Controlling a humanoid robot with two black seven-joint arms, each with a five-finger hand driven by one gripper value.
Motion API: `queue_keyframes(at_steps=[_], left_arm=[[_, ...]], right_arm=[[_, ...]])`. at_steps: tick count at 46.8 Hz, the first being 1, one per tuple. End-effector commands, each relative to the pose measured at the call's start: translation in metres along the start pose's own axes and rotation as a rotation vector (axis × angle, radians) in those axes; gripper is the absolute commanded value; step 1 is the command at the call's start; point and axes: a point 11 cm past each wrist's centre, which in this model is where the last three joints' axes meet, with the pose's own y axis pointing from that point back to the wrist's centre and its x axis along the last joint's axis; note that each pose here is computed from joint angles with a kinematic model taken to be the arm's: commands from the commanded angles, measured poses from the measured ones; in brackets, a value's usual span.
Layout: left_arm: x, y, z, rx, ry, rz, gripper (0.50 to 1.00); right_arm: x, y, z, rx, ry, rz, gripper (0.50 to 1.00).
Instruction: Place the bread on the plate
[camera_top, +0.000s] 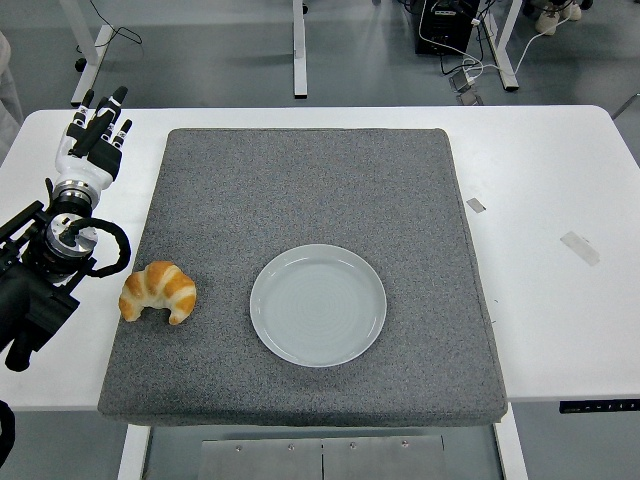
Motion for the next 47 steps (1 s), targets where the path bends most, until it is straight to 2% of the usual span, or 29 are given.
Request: queue_keyframes(at_steps=[1, 21, 30, 40, 47], left_arm=[[0.003, 0.001, -0.001, 0.003, -0.004, 0.006, 0.998], [0.012, 0.003, 0.000, -0.005, 0.021, 0.027, 0.998], [0.003, 0.000, 0.006, -0.018, 0.011, 0.008, 0.998], [-0.020, -0.011, 0.031, -0.059, 0.001, -0.041, 0.996], [-0.039, -0.015, 0.054, -0.082, -0.062, -0.168, 0.992]], right_arm=[[0.000, 0.000, 0.000, 0.000, 0.000, 0.000, 1.000], [0.000, 0.000, 0.000, 0.000, 0.000, 0.000, 1.000], [0.000, 0.000, 0.000, 0.000, 0.000, 0.000, 1.000], [0.000, 0.000, 0.000, 0.000, -0.001, 0.000, 1.000], [0.000, 0.000, 0.000, 0.000, 0.000, 0.000, 1.000]])
